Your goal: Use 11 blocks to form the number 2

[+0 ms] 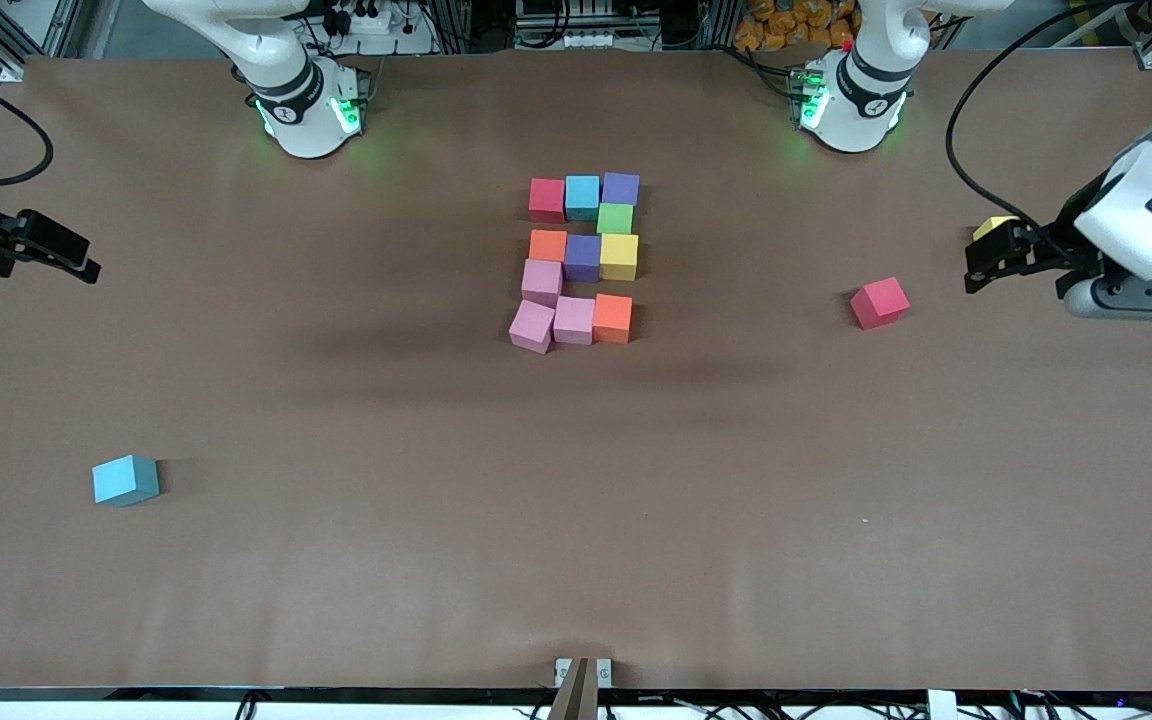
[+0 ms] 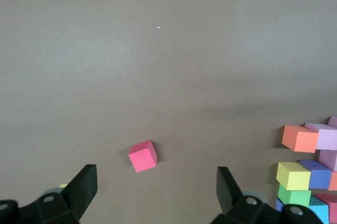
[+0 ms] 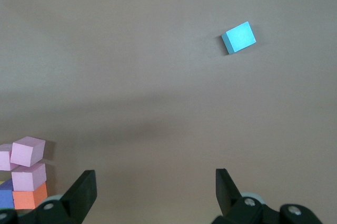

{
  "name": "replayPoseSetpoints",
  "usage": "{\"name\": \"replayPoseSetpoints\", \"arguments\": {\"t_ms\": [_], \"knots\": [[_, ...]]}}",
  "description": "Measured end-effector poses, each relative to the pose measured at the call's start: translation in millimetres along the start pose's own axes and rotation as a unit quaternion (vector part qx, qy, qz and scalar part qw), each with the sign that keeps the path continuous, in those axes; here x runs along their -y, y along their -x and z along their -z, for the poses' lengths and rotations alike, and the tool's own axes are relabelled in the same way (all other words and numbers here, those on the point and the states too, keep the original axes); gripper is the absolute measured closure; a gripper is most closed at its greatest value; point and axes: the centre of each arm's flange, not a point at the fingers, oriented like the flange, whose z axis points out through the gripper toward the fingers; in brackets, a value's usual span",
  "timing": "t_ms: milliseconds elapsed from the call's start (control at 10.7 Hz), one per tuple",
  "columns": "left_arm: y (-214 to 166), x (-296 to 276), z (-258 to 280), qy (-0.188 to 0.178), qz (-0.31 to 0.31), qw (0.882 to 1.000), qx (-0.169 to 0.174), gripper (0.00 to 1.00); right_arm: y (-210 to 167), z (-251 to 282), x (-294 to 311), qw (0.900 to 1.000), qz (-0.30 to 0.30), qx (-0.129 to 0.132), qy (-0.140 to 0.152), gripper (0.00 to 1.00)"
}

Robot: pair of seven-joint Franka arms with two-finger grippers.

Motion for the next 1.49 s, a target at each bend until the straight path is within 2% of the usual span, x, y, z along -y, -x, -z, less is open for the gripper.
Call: {"name": "replayPoseSetpoints", "arguments": {"t_ms": [560, 841, 1494], "knots": [[20.8, -4.4, 20.8, 0.006, -0.008, 1.000, -0.005, 0.00, -0.1, 0.0, 0.2, 1.000, 0.000, 0.000, 0.000, 0.00], [22.1, -0.2, 21.1, -0.011, -0.007, 1.000, -0.007, 0.00, -0.1, 0.0, 0.2, 1.000, -0.001, 0.000, 0.000, 0.00], [21.4, -1.2, 19.7, -0.013, 0.001, 1.000, -0.006, 0.00, -0.1, 0.0, 0.2, 1.000, -0.001, 0.000, 0.000, 0.00]]}}
